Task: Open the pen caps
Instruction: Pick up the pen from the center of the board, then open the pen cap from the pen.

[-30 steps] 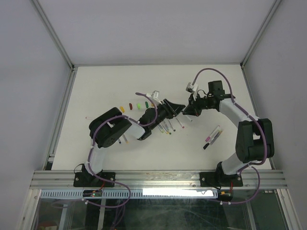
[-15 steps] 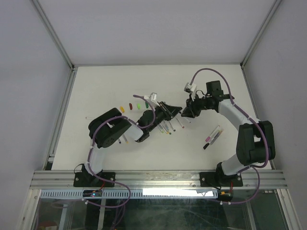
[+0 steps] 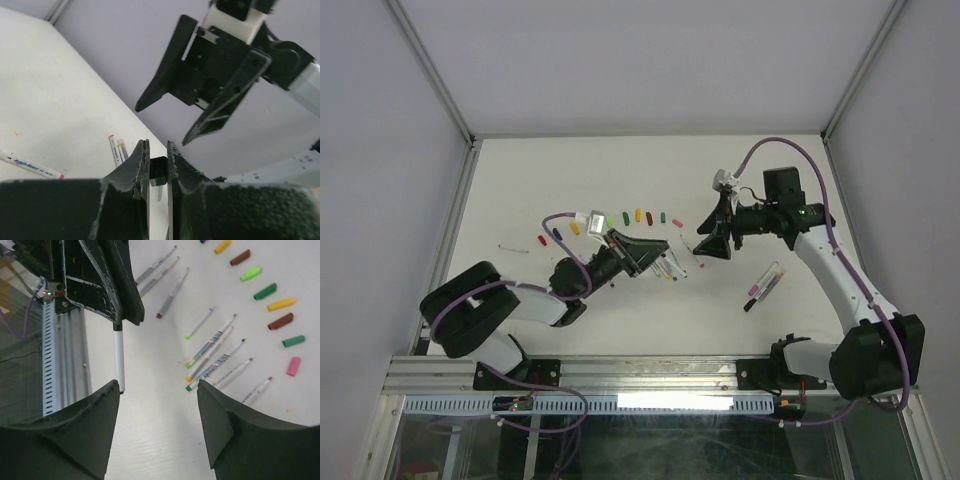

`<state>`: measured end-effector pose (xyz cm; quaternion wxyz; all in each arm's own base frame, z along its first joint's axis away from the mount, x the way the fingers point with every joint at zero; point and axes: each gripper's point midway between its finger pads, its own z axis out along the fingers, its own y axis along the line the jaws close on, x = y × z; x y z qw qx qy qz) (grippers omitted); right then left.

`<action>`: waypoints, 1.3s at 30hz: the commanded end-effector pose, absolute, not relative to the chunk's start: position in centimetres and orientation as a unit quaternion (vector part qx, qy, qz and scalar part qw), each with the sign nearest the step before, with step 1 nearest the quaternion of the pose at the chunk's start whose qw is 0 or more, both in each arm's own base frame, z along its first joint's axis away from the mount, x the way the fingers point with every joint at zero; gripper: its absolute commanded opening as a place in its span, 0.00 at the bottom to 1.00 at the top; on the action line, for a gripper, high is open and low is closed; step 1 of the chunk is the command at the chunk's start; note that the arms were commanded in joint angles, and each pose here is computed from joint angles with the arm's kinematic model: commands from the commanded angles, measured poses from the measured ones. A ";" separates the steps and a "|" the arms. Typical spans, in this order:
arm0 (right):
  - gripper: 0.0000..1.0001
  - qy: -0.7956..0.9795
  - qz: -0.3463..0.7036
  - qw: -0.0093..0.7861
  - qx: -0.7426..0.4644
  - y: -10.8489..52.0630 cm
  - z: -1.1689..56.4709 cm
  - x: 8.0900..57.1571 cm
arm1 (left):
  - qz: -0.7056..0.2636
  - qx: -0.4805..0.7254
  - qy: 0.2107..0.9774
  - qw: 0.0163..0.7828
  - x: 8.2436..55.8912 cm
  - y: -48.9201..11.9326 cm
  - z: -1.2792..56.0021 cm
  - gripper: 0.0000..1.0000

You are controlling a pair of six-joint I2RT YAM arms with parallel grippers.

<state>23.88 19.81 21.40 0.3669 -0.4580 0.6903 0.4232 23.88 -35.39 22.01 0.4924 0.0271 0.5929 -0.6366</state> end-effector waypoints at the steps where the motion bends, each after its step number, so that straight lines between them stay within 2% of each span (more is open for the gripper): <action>1: 0.65 0.654 0.473 0.366 -0.463 21.0 24.8 21.3 | -0.648 0.087 0.514 0.555 20.0 -32.0 27.0 0.00; 14: 0.70 0.644 0.537 0.327 -0.437 21.5 21.4 19.7 | -0.636 0.099 0.518 0.563 19.2 -31.7 27.5 0.00; 39: 0.70 0.655 0.538 0.308 -0.432 22.7 19.0 19.9 | -0.613 0.078 0.520 0.590 19.4 -32.5 27.8 0.00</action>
